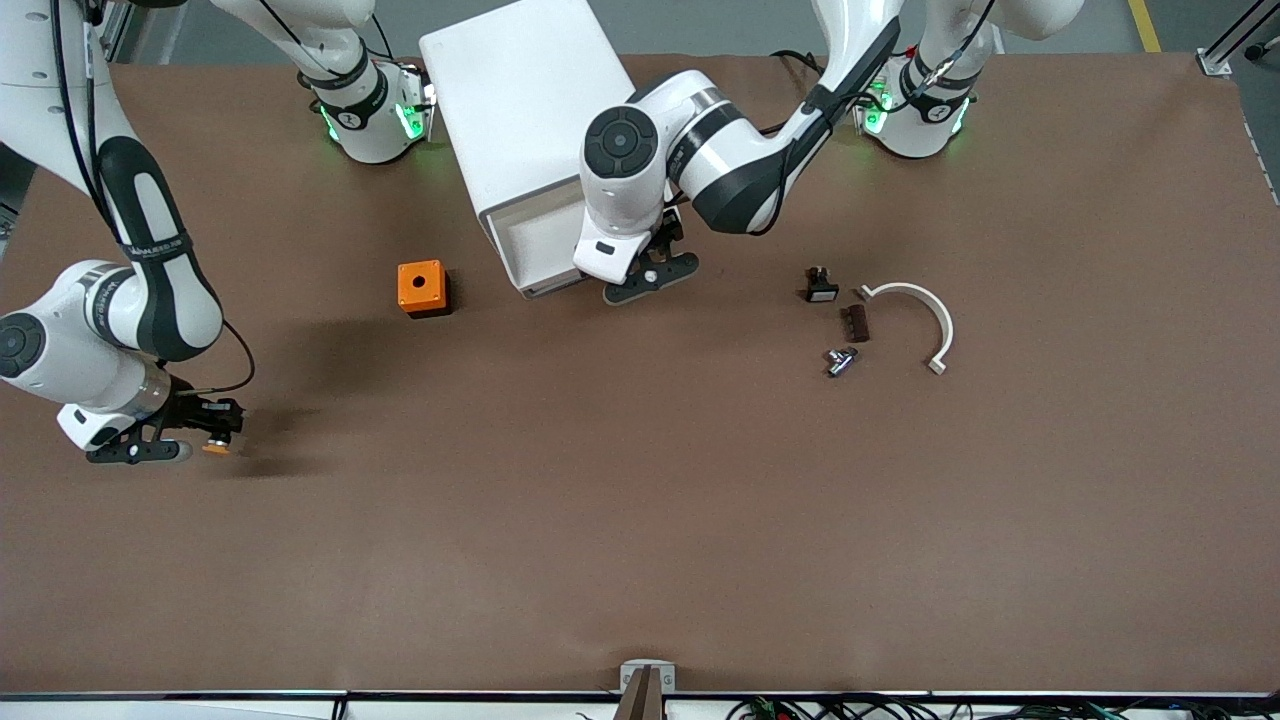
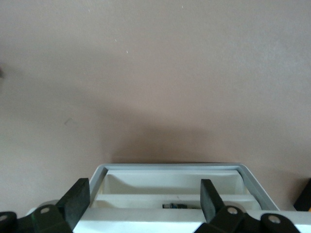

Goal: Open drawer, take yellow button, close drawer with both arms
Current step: 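Lower the yellow button onto the table with the right gripper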

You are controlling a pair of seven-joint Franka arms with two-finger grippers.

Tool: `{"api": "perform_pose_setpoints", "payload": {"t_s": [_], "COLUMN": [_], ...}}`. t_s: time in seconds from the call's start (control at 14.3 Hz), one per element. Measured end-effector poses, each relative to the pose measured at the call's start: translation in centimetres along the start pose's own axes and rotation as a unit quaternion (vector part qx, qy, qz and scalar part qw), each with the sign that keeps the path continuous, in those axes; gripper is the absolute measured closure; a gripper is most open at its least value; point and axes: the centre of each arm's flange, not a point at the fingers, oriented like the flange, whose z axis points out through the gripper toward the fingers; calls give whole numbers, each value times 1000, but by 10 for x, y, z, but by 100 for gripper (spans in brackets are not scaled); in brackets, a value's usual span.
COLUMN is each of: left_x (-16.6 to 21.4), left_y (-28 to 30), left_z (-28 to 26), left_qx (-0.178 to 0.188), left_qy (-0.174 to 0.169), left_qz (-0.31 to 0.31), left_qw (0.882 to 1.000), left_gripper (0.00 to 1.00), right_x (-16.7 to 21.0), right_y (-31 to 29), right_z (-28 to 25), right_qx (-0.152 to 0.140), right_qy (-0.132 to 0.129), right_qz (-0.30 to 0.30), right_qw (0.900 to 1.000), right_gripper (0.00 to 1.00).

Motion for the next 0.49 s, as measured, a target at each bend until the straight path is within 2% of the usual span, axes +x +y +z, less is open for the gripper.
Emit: {"api": "perform_pose_setpoints", "payload": {"t_s": [0.28,0.42,0.49], "left_x": [-19,-24,-26], "left_y": [6,8,8], "left_z": [4,7,9], "left_qx": [-12,-17,-19], "left_qy": [-29,-41,-49], "left_qz": [-1,-6,-9], "left_qw": [1000,999,999], "left_gripper": [0,0,0], "right_x": [-2,-1,0], "right_y": [1,0,0], "right_z": [30,29,29], "right_qx": [1,2,2], "right_qy": [3,5,6], "right_qz": [-5,-5,-5], "right_qw": [1000,1000,1000], "right_gripper": [60,60,56]}}
